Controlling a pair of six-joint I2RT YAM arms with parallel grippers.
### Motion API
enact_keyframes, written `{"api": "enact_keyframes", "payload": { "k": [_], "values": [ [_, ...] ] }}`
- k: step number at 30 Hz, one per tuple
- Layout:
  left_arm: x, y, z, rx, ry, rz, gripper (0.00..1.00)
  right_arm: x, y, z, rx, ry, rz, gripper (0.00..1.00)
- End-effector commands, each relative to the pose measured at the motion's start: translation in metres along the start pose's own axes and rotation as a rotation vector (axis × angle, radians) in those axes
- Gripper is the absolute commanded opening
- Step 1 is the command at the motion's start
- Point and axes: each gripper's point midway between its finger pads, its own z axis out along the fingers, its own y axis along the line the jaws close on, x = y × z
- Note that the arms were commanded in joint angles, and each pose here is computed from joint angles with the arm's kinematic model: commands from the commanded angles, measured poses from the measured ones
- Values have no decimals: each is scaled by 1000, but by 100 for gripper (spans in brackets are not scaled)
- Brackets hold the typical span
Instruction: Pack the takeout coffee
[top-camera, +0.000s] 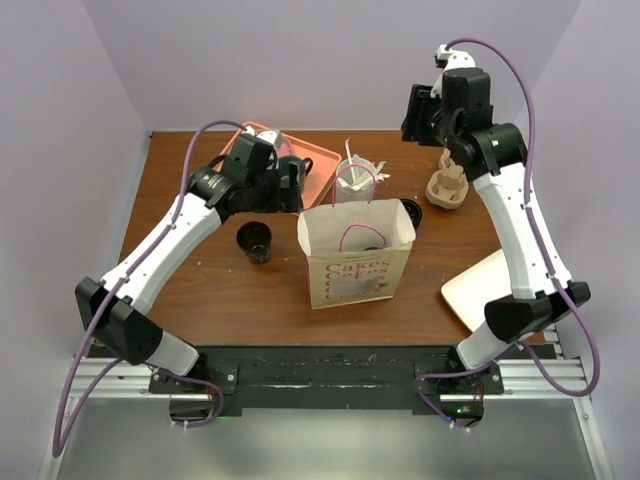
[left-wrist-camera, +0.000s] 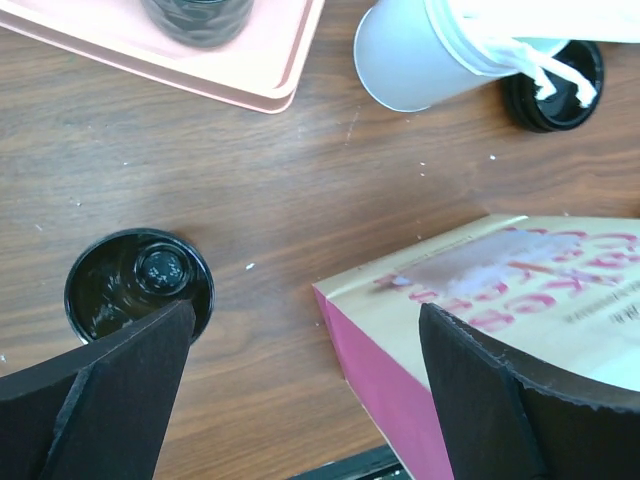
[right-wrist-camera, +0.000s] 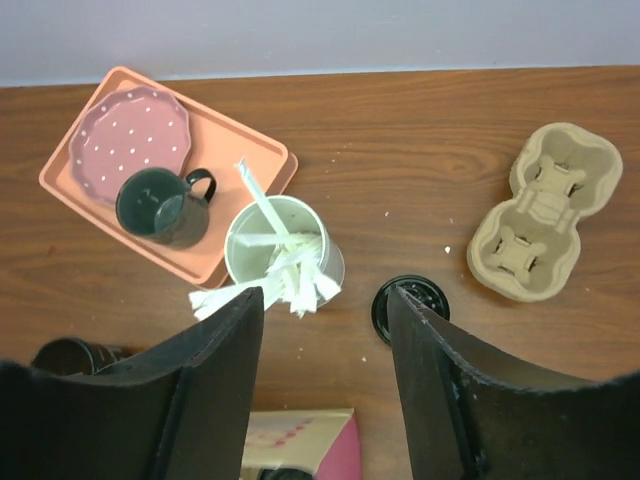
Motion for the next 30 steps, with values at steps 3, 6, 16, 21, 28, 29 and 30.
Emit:
{"api": "enact_keyframes", "payload": {
  "k": [3,6,16,21,28,29,30],
  "values": [
    [-4,-5,-41,81,-97,-29,100,5,7,38,-118,36,12,53],
    [-4,-4,-50,82,-105,-28,100,24,9,62,-159,104,9,51],
    [-6,-9,-56,106,-110,-44,100,89,8,97,-178,279,16,44],
    [-6,-14,-56,128,-91,-22,100,106,9,106,-190,320,19,43],
    [-2,-9,-55,107,-80,-12,100,116,8,116,-191,318,12,39],
    [-2,-9,-55,108,-79,-13,100,115,9,117,-192,313,14,38],
    [-2,-8,-54,106,-80,-16,100,110,9,119,-192,293,13,38]
  ]
}}
